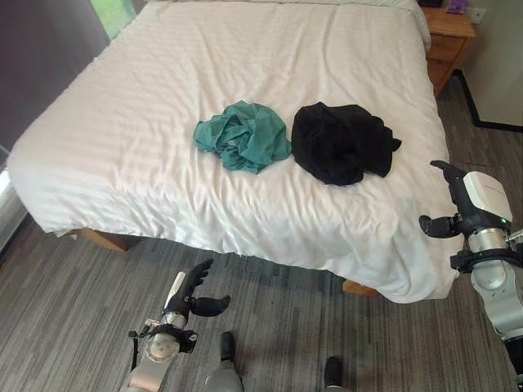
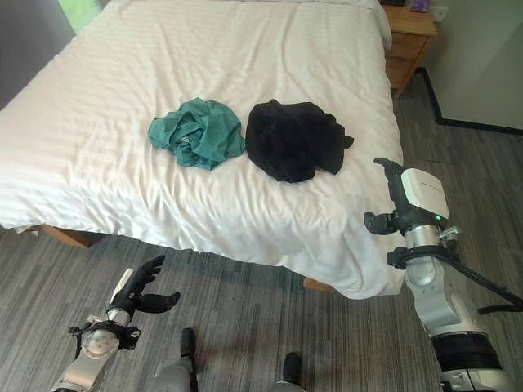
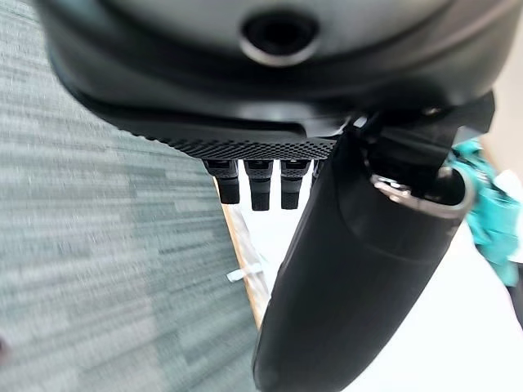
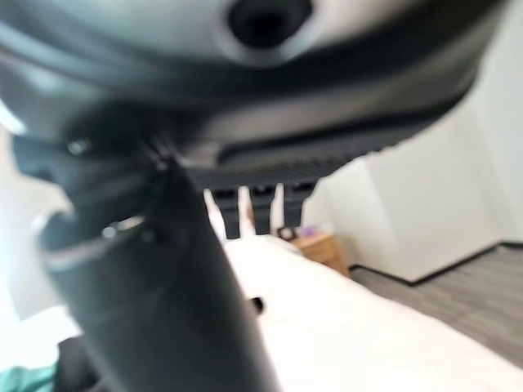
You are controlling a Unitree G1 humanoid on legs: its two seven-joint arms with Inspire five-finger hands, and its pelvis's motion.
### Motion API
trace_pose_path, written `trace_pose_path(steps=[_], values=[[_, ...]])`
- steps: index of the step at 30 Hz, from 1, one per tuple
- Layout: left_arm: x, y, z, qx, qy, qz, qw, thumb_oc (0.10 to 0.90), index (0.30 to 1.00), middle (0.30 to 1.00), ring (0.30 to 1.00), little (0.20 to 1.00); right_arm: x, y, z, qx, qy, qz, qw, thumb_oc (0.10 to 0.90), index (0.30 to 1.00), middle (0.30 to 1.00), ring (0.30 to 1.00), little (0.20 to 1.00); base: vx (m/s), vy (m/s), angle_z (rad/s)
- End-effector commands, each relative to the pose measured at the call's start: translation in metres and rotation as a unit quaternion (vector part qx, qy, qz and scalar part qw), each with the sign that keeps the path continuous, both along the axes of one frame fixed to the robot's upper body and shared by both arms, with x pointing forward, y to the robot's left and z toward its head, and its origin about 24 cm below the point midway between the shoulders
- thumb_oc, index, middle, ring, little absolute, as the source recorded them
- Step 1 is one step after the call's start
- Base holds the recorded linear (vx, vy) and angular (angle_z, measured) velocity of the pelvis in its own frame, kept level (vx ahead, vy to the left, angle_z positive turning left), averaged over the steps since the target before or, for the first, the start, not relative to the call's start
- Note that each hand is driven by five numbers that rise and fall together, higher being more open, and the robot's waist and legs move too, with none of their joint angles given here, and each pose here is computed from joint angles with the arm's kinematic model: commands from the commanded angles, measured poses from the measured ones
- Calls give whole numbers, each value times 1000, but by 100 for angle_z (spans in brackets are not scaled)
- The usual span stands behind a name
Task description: Pick up bed clothes into laundry basket.
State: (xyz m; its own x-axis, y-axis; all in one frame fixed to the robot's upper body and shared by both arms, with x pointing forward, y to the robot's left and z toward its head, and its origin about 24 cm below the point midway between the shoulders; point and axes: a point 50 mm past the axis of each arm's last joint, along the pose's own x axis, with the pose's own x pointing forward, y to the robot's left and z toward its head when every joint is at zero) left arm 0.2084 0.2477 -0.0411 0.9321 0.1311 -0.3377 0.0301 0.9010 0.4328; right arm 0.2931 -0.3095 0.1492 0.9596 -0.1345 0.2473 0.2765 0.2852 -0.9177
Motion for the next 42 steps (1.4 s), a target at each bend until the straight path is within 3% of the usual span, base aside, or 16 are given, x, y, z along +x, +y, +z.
trace_pose_path(steps=[1,6,12,22,29,42], values=[[14,-9,29,9,-85,-40,995,800,900,900,900,900,17,-6,97,-86,-156,-13,984,800,900,900,900,900,187,137,-31],[26,1,37,36,-90,-41,994,800,900,900,900,900,40,-10,125,-103,-145,-38,983,800,900,900,900,900,73,102,-22],[37,8,41,57,-95,-39,993,800,900,900,900,900,43,-24,137,-102,-140,-73,982,800,900,900,900,900,164,-69,24],[17,8,23,8,-65,-18,998,800,900,900,900,900,61,-17,157,-40,-124,-50,990,800,900,900,900,900,32,-56,26],[11,10,17,1,-53,-12,999,800,900,900,900,900,65,-9,172,-42,-119,-28,992,800,900,900,900,900,8,-11,12],[9,13,4,-3,-21,4,1000,800,900,900,900,900,59,-36,174,125,-151,-48,979,800,900,900,900,900,-15,-11,14]])
